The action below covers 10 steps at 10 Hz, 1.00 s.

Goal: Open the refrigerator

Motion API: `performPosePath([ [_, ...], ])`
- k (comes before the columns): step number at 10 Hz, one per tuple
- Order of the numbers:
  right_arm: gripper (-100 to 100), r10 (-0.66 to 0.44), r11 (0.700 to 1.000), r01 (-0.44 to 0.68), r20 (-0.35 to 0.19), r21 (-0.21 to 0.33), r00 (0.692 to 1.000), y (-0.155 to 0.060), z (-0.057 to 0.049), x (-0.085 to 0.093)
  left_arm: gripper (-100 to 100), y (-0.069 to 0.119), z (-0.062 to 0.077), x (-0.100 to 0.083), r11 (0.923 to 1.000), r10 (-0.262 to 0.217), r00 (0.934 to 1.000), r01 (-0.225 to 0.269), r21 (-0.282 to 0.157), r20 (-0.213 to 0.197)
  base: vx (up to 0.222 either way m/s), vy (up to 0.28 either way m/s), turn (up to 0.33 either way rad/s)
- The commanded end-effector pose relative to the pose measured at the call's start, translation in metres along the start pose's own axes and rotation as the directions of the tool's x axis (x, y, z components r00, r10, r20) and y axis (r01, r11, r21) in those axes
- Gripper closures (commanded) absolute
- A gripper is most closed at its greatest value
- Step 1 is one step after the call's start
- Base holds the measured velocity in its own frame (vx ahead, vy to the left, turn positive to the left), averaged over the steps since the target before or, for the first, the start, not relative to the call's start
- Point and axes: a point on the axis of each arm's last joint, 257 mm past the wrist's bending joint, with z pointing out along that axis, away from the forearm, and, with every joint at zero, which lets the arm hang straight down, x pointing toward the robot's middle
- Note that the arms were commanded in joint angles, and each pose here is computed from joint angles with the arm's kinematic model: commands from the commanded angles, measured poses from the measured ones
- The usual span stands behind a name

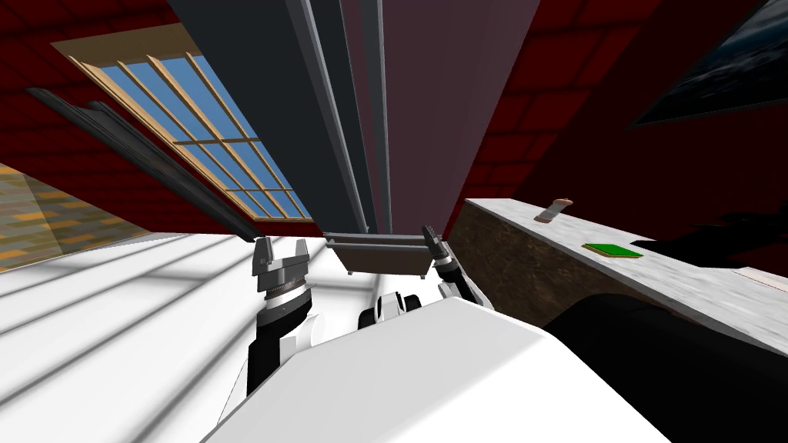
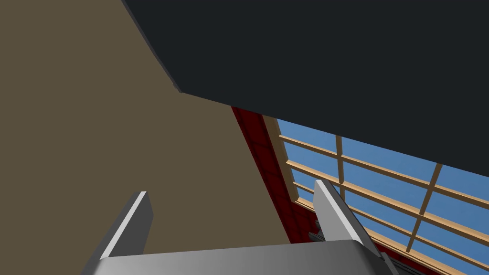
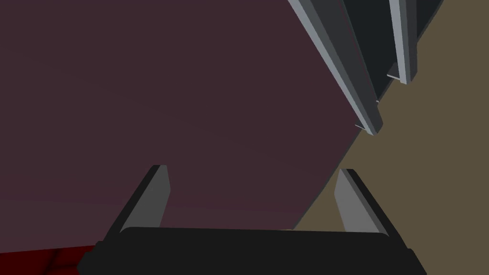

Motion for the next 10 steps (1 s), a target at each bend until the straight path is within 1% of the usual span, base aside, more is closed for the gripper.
performPosePath([
  [1,-100,-0.103,0.994,0.102,-0.012,-0.032,0.995,0.003,-0.004,0.007,0,0.000,0.000,0.000,1.0000,0.000,1.0000,0.000,0.000,0.000,0.091,0.051,-0.005],
  [3,-100,-0.143,0.989,0.143,-0.011,-0.033,0.990,0.003,-0.004,0.007,0,0.000,0.000,0.000,1.0000,0.000,1.0000,0.000,0.000,0.000,0.045,0.033,-0.001],
  [4,-100,-0.196,0.979,0.195,-0.018,-0.054,0.980,0.005,-0.007,0.012,0,0.000,0.000,0.000,1.0000,0.000,1.0000,0.000,0.000,0.000,0.060,0.038,-0.006],
  [5,-100,-0.222,0.974,0.221,-0.016,-0.055,0.975,0.005,-0.007,0.012,0,0.000,0.000,0.000,1.0000,0.000,1.0000,0.000,0.000,0.000,0.063,0.037,-0.006],
  [6,-100,-0.265,0.962,0.262,-0.022,-0.076,0.964,0.006,-0.011,0.018,0,0.000,0.000,0.000,1.0000,0.000,1.0000,0.000,0.000,0.000,0.082,0.058,-0.012],
  [8,-100,-0.308,0.949,0.306,-0.019,-0.077,0.951,0.006,-0.011,0.018,0,0.000,0.000,0.000,1.0000,0.000,1.0000,0.000,0.000,0.000,0.064,0.033,-0.003],
  [9,-100,-0.355,0.931,0.351,-0.023,-0.097,0.935,0.007,-0.016,0.023,0,0.000,0.000,0.000,1.0000,0.000,1.0000,0.000,0.000,0.000,0.060,0.032,-0.015],
  [10,-100,-0.380,0.921,0.376,-0.020,-0.098,0.925,0.007,-0.016,0.023,0,0.000,0.000,0.000,1.0000,0.000,1.0000,0.000,0.000,0.000,0.065,0.038,-0.010],
])
